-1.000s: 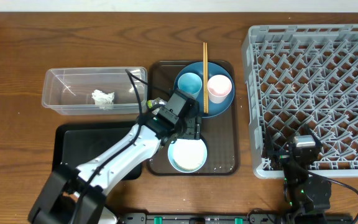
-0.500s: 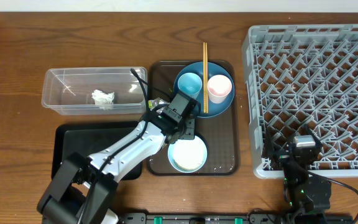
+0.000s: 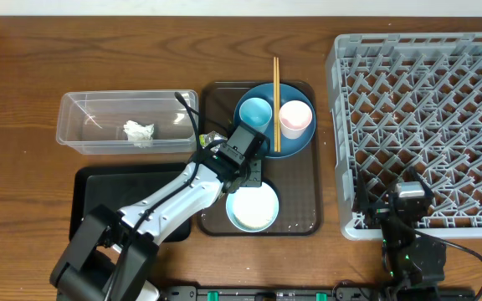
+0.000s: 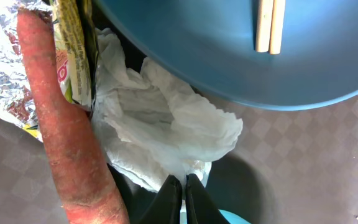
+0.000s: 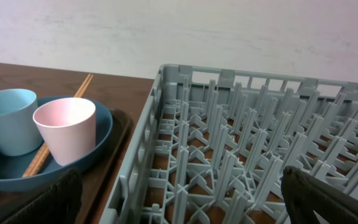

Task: Sort waste into correct bins and load items into the dishwasher rack
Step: 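Reach the left gripper back to the second tissue on the tray, then grasp the second tissue and drop it into the clear bin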

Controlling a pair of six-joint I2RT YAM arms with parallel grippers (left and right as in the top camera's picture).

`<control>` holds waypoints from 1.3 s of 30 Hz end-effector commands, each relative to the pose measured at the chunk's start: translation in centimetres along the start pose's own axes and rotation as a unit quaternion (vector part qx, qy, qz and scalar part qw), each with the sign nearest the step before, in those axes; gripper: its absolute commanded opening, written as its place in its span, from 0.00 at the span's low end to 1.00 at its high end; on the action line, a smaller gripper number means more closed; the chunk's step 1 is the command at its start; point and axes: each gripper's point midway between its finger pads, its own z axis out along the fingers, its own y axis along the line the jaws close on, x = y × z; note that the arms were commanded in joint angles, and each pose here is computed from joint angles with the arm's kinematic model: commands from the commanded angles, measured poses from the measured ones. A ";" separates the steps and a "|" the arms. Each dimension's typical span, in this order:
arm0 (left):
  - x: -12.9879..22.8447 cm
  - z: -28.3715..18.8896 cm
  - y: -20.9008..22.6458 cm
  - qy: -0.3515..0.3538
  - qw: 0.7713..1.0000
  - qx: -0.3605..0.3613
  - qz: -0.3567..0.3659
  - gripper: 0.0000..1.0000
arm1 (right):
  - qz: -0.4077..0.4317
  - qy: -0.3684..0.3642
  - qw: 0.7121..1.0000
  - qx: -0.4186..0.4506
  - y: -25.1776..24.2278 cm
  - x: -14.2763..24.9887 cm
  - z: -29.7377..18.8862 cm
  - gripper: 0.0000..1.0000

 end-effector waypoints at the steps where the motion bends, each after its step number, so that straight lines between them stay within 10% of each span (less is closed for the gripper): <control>1: -0.7 -1.4 -0.9 -0.013 1.000 0.018 -0.011 0.06 | -0.003 0.002 1.000 0.006 -0.3 0.1 0.0 0.99; 15: -5.3 -13.8 -3.4 -0.162 0.978 0.125 -0.027 0.06 | -0.002 0.002 1.000 0.006 -0.3 0.1 0.0 0.99; 29: -11.8 -18.3 12.2 -0.289 0.944 -0.012 -0.160 0.06 | -0.002 0.002 1.000 0.006 -0.3 0.1 0.0 0.99; 39: -11.7 -12.9 17.8 -0.223 0.948 -0.057 -0.219 0.06 | -0.002 0.002 1.000 0.006 -0.3 0.1 0.0 0.99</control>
